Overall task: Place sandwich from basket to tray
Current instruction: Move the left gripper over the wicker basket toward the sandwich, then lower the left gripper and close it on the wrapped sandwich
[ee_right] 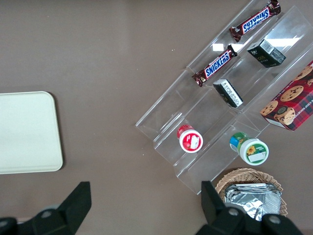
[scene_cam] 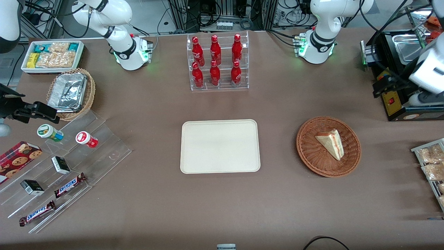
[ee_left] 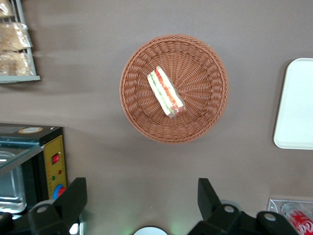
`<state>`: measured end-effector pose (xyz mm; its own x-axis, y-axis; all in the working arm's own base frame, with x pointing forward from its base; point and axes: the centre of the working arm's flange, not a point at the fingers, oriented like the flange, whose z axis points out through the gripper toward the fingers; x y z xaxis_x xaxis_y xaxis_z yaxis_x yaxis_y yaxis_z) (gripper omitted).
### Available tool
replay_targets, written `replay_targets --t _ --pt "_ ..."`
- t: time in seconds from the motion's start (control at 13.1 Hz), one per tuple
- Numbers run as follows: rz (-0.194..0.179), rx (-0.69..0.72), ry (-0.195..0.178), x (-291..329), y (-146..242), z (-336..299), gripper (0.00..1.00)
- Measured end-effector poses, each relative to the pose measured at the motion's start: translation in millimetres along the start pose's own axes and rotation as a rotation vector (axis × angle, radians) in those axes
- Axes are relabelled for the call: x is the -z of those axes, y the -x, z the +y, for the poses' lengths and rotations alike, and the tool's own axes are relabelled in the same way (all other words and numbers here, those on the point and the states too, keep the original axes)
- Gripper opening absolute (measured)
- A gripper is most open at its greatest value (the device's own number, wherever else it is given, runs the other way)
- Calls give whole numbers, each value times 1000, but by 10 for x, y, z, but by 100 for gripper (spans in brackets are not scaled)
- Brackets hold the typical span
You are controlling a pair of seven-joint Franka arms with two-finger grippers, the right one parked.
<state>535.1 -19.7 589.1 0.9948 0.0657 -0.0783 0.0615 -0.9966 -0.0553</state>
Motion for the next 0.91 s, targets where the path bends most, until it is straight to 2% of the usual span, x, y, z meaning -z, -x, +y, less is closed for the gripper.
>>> replay_targets --t 0.38,0.61,0.91 --pt "19 252 4 -969 -92 254 100" --pt "25 354 9 -1471 -89 369 100" --pt "47 414 25 -2218 -86 402 100"
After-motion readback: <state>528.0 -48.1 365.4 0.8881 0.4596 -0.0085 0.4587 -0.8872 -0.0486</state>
